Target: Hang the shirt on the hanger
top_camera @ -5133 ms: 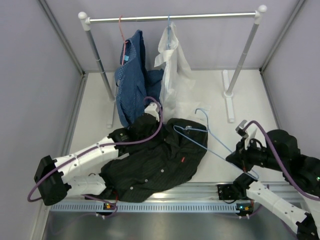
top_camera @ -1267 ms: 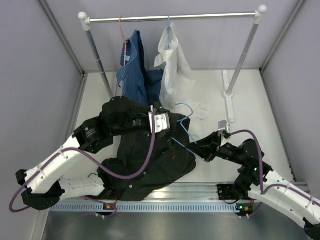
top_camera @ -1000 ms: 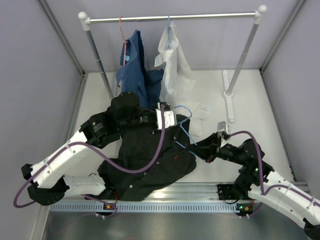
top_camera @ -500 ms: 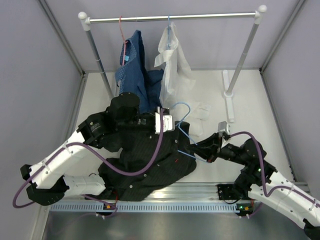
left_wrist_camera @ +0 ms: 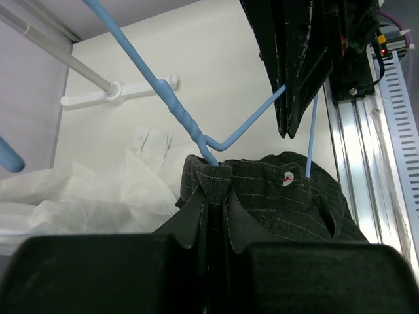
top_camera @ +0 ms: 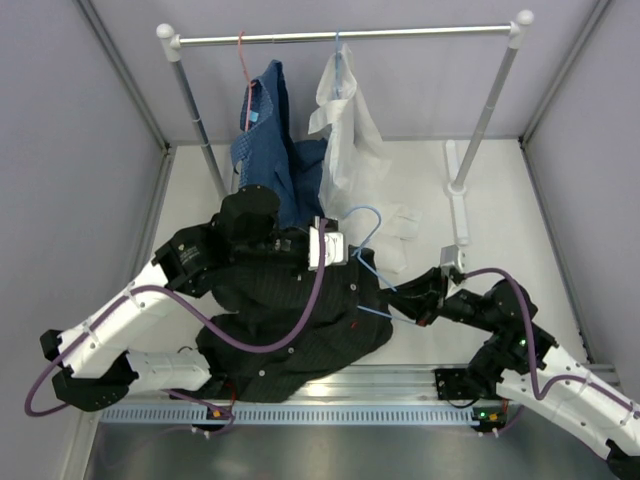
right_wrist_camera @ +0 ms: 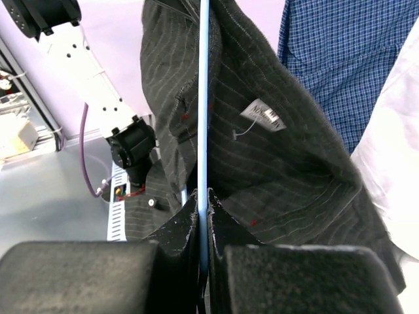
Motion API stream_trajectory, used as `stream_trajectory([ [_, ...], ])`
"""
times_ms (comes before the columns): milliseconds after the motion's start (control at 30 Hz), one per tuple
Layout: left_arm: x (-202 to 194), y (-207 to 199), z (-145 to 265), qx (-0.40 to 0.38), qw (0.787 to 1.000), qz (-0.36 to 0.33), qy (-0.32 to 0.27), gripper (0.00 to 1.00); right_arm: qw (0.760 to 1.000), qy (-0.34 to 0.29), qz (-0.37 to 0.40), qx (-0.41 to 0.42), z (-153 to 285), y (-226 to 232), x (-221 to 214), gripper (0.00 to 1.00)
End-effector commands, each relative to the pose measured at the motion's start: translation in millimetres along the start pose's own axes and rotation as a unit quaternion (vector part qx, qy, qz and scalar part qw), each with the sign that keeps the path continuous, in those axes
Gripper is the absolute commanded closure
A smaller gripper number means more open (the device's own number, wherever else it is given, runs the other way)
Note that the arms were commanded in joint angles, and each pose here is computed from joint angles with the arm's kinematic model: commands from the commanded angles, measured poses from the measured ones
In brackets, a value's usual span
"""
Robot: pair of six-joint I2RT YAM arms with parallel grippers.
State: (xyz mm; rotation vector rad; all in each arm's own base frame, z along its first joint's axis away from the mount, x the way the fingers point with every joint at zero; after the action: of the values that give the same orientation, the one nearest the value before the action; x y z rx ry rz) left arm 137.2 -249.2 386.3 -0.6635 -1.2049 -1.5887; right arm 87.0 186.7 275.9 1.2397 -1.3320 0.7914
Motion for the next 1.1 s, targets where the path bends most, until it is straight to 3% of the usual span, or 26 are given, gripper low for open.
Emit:
stream_trajectory([
  [0, 11, 5, 2, 0.005, 1.0, -0.006, -0.016, 1.0, 0.996, -0.065, 0.045, 0.042, 1, 19, 42, 1.0],
  [200, 11, 5, 4, 0.008, 1.0, -0.014, -0.018, 1.0, 0.997, -0.066, 0.04, 0.024, 1, 14, 40, 0.99],
  [267, 12, 6, 9, 0.02, 0.999, -0.021, -0.017, 1.0, 0.997, -0.068, 0.036, 0.002, 1, 9, 40, 0.83],
  [300, 10, 9, 11, 0.034, 0.999, -0.021, -0.009, 1.0, 0.997, -0.065, 0.034, -0.011, 1, 7, 39, 0.66],
  [333, 10, 10, 14, 0.045, 0.999, -0.021, -0.005, 1.0, 0.997, -0.051, 0.026, -0.051, 3, -3, 33, 0.35],
  [500, 2, 9, 46, 0.127, 0.992, 0.015, 0.013, 1.0, 0.971, -0.019, -0.008, -0.24, 30, -38, 22, 0.17],
  [633, -13, -7, 68, 0.161, 0.986, 0.049, 0.014, 1.0, 0.926, -0.032, -0.037, -0.375, 55, -59, 23, 0.16],
  [800, -36, -15, 77, 0.205, 0.974, 0.089, 0.037, 1.0, 0.901, -0.021, -0.073, -0.428, 55, -68, 20, 0.23],
  [900, -50, 0, 85, 0.303, 0.942, 0.13, 0.066, 1.0, 0.909, 0.023, -0.105, -0.403, 34, -69, 7, 0.29],
  [967, -55, 7, 86, 0.35, 0.921, 0.157, 0.066, 1.0, 0.928, 0.031, -0.121, -0.352, 17, -64, -2, 0.32],
  [1067, -53, 6, 88, 0.366, 0.911, 0.184, 0.035, 1.0, 0.945, -0.011, -0.138, -0.297, 0, -61, -5, 0.34],
])
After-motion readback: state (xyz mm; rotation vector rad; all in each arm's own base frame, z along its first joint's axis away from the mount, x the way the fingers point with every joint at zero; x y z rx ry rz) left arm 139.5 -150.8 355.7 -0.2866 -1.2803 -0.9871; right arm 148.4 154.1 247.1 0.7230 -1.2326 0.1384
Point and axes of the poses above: each gripper's point midway between its finger pads, its own z axis back along the fingers, its own y axis along the line the jaws close on, x = y × z, the point moved 6 cm from there along z, back along the fingers, and after that the axes turned 2 degrees about -z, right-handed, at the moved point
